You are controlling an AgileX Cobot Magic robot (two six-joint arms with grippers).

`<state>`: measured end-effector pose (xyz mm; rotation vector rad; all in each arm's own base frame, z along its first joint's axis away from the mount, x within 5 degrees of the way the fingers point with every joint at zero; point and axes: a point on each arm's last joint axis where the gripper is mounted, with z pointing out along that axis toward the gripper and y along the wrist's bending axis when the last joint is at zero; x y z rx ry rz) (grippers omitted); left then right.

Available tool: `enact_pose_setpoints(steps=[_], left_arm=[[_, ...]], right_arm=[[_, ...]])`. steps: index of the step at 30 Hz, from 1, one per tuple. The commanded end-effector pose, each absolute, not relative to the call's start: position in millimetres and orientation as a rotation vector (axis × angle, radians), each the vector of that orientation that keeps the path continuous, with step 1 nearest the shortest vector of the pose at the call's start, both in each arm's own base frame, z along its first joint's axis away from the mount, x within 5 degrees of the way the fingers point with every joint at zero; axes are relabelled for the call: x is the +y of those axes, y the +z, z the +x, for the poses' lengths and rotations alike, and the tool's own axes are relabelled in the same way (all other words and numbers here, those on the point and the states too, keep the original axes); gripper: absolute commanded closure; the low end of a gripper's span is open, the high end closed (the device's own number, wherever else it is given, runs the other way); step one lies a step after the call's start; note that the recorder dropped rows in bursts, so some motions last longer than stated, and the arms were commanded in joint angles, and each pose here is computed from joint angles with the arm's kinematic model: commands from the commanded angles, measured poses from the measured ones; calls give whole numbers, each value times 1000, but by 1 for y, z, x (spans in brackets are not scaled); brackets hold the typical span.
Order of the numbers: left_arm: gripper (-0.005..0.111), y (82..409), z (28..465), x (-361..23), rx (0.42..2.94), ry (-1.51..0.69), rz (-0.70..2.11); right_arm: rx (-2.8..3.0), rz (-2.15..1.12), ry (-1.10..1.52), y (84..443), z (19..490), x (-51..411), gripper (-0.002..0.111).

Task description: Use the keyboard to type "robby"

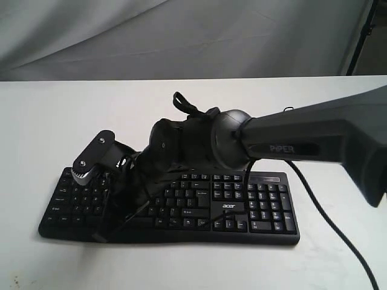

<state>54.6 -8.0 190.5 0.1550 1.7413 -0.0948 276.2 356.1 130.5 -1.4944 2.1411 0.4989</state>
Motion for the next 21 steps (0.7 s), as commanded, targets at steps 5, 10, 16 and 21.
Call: enact_pose_setpoints(steps=[5,10,16,21], left_arm=[[107,190,55,-8,1736,-97,161],[107,190,55,-8,1736,-97,161],[107,190,55,-8,1736,-97,161],[107,190,55,-8,1736,-97,161]], right_arm=[[2112,-1472,482,132,280,359,108],[2114,-1476,474,130,281,357,108],[2126,-1469,469,126,284,355,108],[2130,-1471,448,126,284,354,108]])
